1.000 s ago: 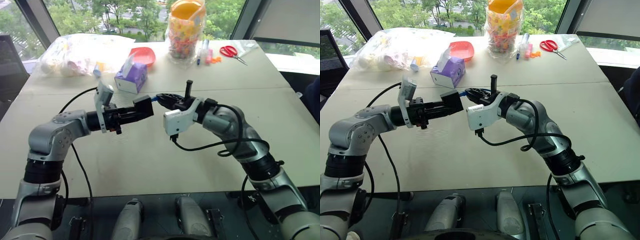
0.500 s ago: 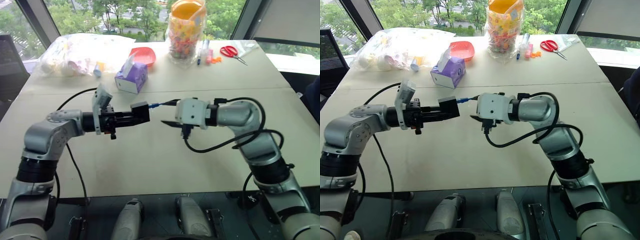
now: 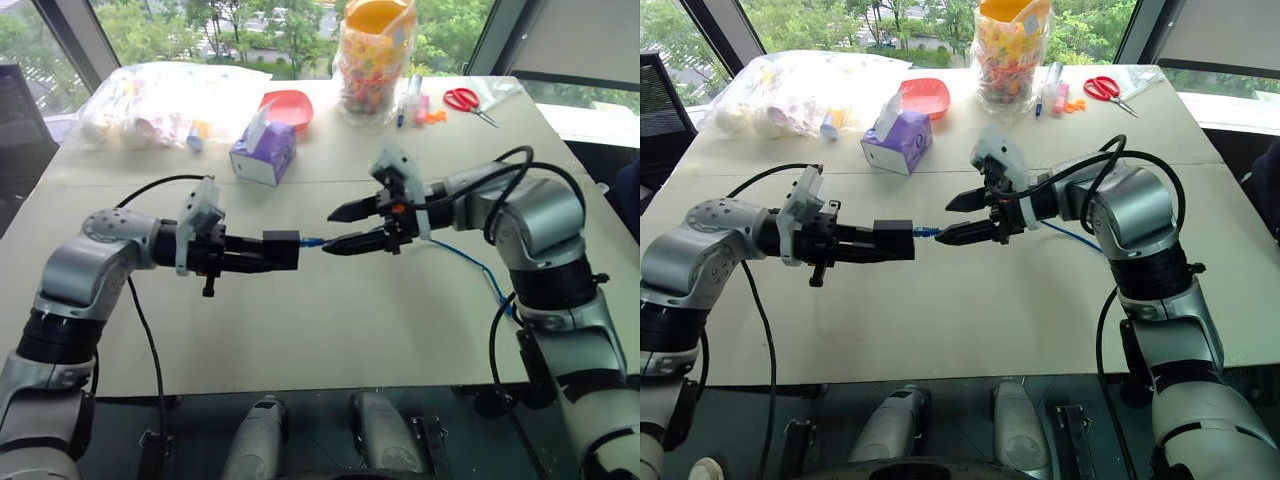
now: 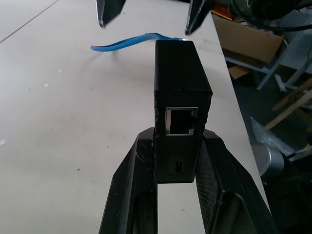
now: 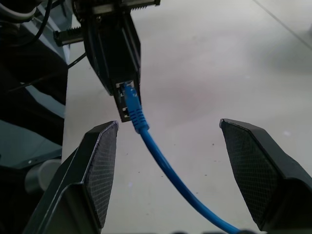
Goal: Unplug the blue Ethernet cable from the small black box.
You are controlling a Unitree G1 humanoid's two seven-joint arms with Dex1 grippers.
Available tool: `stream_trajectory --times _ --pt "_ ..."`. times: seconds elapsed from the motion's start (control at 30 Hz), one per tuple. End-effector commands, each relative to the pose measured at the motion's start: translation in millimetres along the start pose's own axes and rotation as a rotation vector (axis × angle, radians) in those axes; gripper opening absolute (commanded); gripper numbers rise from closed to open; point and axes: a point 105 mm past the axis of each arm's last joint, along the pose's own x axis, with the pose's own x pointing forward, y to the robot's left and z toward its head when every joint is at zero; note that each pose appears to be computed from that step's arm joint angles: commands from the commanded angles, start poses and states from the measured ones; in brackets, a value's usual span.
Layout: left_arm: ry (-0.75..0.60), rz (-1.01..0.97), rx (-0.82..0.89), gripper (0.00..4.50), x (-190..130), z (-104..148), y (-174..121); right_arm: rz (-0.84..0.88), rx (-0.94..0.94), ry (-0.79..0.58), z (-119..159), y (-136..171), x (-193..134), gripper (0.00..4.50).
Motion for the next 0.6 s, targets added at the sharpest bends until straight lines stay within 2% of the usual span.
stream_trajectory --times 0.03,0.1,0.13,0.2,0.3,0.6 --pt "-0.009 -0.003 0.046 0.46 1 8 1 0.047 -0.048 -0.009 14 12 2 3.44" --pt "-0.013 0.000 0.048 0.46 1 8 2 0.063 -0.051 -0.008 14 15 6 3.44" --pt "-0.017 0.003 0.047 0.46 2 8 2 0.069 -0.054 -0.011 14 17 8 3.23" --pt "-0.021 0.005 0.045 0.46 2 8 3 0.075 -0.053 -0.015 15 19 12 2.65" --pt "-0.022 0.003 0.043 0.46 4 7 2 0.076 -0.043 -0.016 15 21 14 1.20" --pt "-0.023 -0.004 0.041 0.46 7 6 2 0.086 -0.032 -0.010 17 25 18 1.20"
